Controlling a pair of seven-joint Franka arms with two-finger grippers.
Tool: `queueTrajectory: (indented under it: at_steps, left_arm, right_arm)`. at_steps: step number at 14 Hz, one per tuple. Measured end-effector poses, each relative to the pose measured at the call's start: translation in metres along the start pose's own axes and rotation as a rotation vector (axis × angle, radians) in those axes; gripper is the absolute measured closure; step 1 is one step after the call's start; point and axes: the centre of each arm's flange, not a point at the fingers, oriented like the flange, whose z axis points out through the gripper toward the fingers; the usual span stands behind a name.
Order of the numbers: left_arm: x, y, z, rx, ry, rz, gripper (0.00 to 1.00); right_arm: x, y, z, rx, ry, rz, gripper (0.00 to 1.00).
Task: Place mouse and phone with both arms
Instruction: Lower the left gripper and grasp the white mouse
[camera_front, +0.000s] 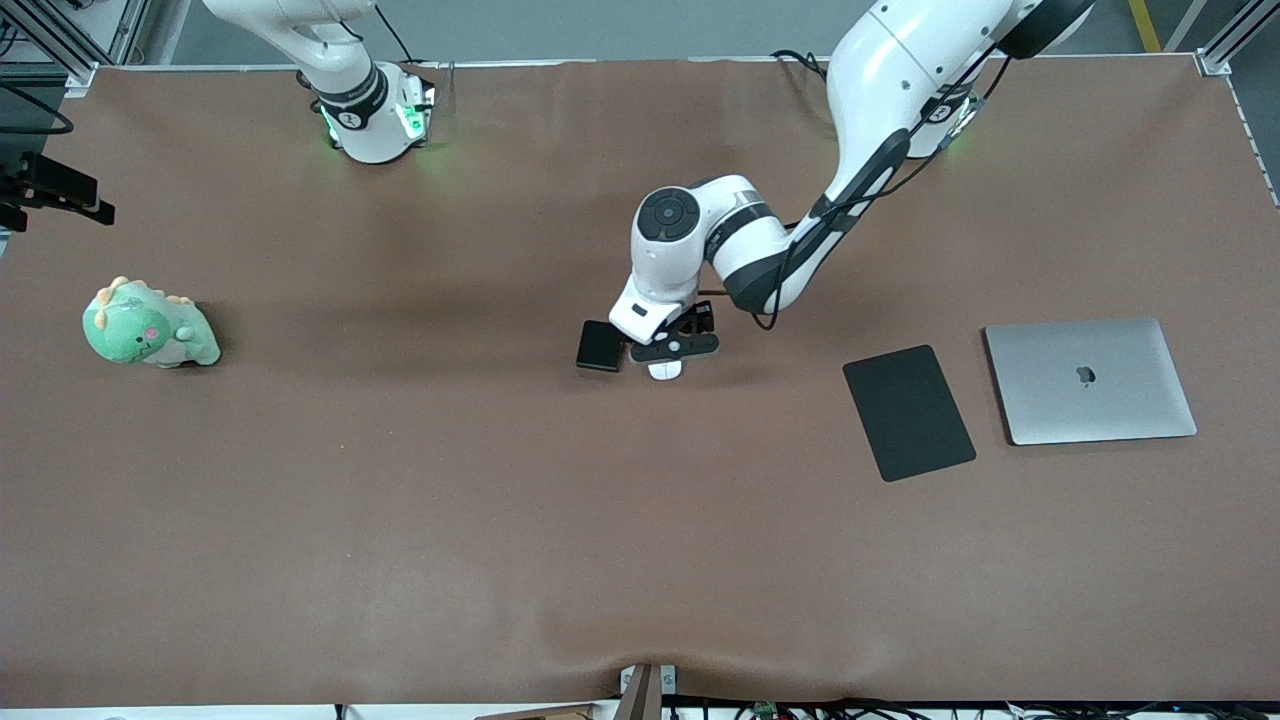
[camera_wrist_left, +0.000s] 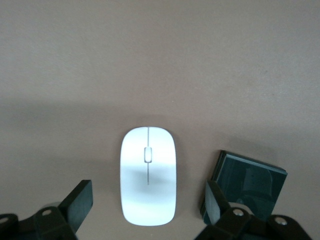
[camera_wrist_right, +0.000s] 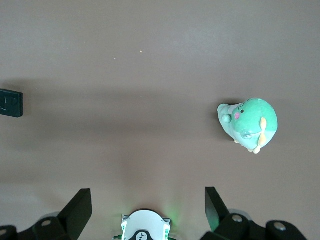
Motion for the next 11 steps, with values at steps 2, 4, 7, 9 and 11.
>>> queueTrajectory:
  at_steps: [2,4,7,9,11]
  left_arm:
    - [0.005,-0.005,0.012,0.017,-0.002,-0.022,0.00]
    - [0.009,-0.011,0.024,0.036,-0.003,-0.046,0.00]
    - [0.006,-0.013,0.039,0.045,-0.013,-0.057,0.00]
    - [0.005,-0.010,0.042,0.022,-0.011,-0.069,0.00]
    - [0.002,-0.006,0.046,0.008,-0.012,-0.064,0.00]
  right_arm:
    - [0.003,0.000,0.003,0.000,-0.007,0.000,0.00]
    - [0.006,-0.002,0.008,0.001,-0.018,-0.003,0.00]
    - [0.018,-0.007,0.023,0.002,-0.053,-0.013,0.00]
    - [0.026,-0.010,0.036,0.004,-0.090,-0.020,0.00]
    - [0.032,-0.011,0.046,0.005,-0.118,-0.021,0.00]
